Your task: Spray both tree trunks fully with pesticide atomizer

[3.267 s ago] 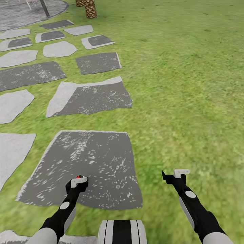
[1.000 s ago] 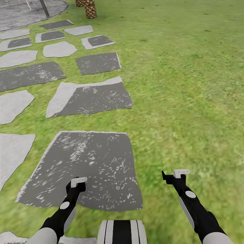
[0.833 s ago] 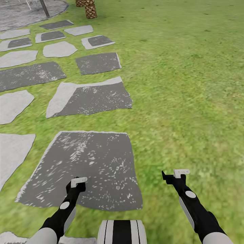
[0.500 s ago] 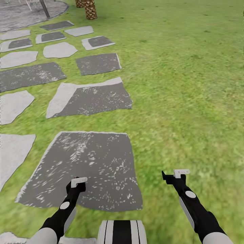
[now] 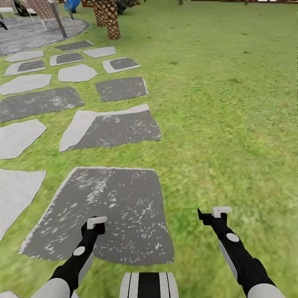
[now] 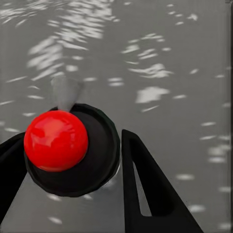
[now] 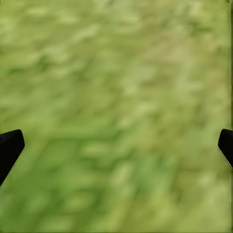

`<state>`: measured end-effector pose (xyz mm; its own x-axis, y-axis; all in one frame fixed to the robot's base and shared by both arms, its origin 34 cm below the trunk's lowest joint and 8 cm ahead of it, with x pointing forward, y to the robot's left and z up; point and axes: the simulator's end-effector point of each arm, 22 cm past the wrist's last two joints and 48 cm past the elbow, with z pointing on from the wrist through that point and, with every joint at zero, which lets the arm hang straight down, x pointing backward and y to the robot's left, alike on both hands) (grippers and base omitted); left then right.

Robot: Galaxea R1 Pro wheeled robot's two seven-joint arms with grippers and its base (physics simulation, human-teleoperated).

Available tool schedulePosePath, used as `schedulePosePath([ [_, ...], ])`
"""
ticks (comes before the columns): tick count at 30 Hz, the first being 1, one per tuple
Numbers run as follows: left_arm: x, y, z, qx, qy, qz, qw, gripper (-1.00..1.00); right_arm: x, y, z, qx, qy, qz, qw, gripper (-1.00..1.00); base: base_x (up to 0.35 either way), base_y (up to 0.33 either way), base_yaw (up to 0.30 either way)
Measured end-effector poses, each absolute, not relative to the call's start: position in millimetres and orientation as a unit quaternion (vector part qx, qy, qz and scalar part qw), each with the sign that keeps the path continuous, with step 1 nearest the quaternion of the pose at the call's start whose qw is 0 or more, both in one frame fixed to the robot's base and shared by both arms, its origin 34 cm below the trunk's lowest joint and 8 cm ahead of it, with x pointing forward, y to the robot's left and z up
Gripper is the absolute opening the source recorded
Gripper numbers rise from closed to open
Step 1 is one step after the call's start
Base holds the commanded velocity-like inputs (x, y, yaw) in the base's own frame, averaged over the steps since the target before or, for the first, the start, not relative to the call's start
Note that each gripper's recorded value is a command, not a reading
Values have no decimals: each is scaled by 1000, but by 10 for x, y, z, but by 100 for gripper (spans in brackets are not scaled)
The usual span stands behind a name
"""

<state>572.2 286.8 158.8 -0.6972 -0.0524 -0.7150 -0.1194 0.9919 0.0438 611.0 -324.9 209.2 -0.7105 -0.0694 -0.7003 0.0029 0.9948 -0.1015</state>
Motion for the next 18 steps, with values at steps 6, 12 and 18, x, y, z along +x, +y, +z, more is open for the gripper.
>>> schedulePosePath([
  [6,5804,2853,1708,-46,917,41,395,-100,6184,-3246,2232,-18,919,-48,392,100,0,0,0],
  [12,5912,2741,1842,-44,913,33,405,-100,6260,-3245,2381,-18,913,-48,404,100,0,0,0],
  [18,5941,2737,1916,-46,916,32,397,-100,6325,-3244,2522,-17,908,-48,415,100,0,0,0],
])
